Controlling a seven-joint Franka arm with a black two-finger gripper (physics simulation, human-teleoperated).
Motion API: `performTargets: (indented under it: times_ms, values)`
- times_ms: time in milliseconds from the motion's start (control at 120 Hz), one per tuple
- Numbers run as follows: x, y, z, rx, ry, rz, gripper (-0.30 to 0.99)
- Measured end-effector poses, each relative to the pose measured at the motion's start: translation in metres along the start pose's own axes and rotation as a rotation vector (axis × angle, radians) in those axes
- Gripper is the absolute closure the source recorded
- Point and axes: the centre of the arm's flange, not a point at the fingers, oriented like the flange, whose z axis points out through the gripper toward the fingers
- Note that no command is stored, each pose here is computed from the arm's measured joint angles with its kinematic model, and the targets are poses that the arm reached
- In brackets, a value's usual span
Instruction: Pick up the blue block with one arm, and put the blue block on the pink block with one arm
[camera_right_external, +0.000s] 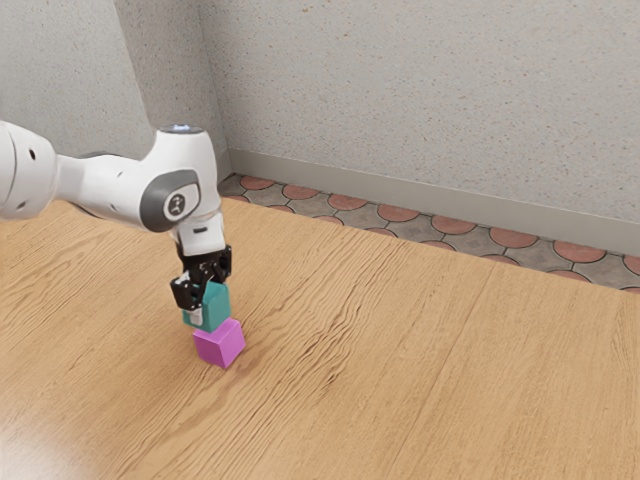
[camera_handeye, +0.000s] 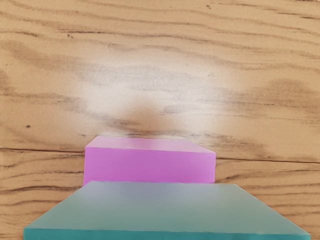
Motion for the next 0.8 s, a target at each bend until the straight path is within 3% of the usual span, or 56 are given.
performTargets:
  times_ms: [250,550,650,800]
  values:
    - [0.009,-0.003,0.003,0.02,-0.002,-0.031,0.28]
    - [0.007,0.002,-0.003,0.029,0.002,-0.072,0.08]
    - [0.026,0.026,-0.06,0.106,0.006,-0.053,0.05]
    - [0.052,0.067,-0.197,0.236,0.033,-0.045,0.03]
